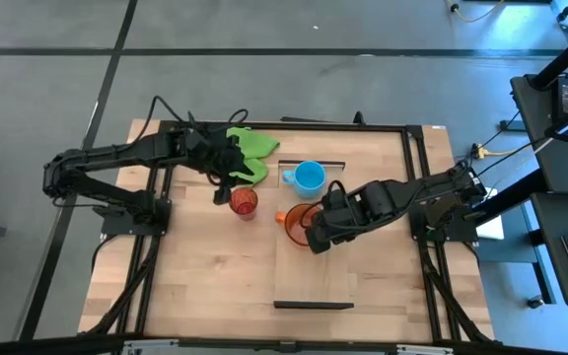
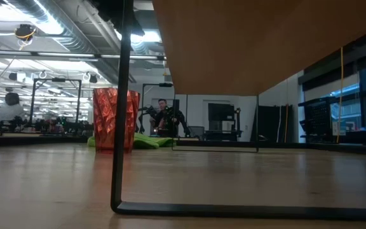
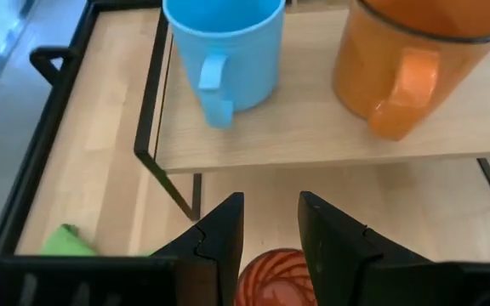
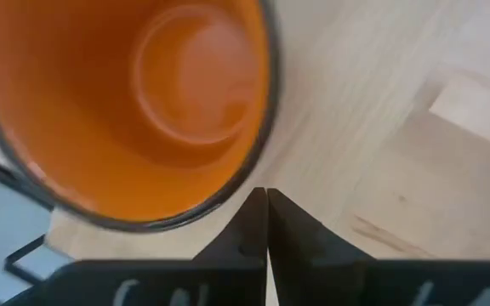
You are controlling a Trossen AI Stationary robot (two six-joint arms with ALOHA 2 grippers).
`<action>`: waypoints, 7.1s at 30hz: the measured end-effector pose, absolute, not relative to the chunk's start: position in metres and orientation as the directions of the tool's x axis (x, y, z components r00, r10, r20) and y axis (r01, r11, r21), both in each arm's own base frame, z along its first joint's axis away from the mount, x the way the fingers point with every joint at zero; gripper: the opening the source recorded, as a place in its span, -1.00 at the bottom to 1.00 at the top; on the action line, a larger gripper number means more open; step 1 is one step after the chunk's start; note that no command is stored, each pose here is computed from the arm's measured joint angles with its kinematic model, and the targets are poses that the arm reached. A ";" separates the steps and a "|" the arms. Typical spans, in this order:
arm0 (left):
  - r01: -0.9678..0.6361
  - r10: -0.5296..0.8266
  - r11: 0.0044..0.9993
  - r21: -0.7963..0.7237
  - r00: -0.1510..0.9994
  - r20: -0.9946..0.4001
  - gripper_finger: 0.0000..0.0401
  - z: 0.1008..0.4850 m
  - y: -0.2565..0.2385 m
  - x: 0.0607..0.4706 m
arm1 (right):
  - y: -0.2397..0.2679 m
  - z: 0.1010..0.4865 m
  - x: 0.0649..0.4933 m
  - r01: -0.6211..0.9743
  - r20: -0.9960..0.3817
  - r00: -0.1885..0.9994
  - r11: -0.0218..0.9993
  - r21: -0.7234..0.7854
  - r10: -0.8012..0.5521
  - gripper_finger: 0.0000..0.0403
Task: Stack small to large cups/mugs on shelf
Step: Put the orange mug on the shelf, then put the orange cup on the shelf
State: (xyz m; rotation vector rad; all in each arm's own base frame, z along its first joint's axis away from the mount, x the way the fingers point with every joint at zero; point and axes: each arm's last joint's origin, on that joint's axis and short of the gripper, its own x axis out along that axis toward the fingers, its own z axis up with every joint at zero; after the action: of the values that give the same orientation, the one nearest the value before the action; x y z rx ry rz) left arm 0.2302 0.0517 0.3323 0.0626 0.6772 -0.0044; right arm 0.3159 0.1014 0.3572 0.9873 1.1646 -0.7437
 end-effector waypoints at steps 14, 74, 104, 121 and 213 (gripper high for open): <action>0.181 -0.174 0.983 -0.036 0.839 -0.515 -0.46 0.328 0.048 0.262 | 0.100 0.358 0.312 0.888 -0.975 0.212 0.403 0.222 0.071 -0.98; 0.151 -0.173 0.985 -0.086 0.815 -0.553 -1.00 0.283 -0.010 0.323 | 0.128 0.364 0.320 0.754 -0.919 0.358 0.530 0.389 0.165 -0.99; 0.114 -0.132 0.991 -0.068 0.794 -0.593 -0.99 0.278 -0.006 0.321 | 0.112 0.361 0.320 0.746 -0.941 0.324 0.584 0.320 0.103 -0.99; -0.010 0.029 1.000 0.030 0.692 -0.721 -0.77 0.313 0.021 0.245 | 0.115 0.382 0.286 0.767 -0.941 0.339 0.581 0.272 -0.007 -0.27; -0.028 -0.208 0.956 -0.292 0.638 -0.742 -0.98 0.434 -0.121 0.352 | 0.146 0.367 0.180 0.831 -0.878 0.472 0.372 0.413 -0.079 -0.04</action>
State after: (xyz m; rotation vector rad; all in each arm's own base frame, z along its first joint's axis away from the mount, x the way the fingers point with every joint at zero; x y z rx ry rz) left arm 0.3522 -0.1208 0.4342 -0.2893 0.8766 -0.1039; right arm 0.1799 0.1457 0.3667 1.0229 0.8966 -0.6963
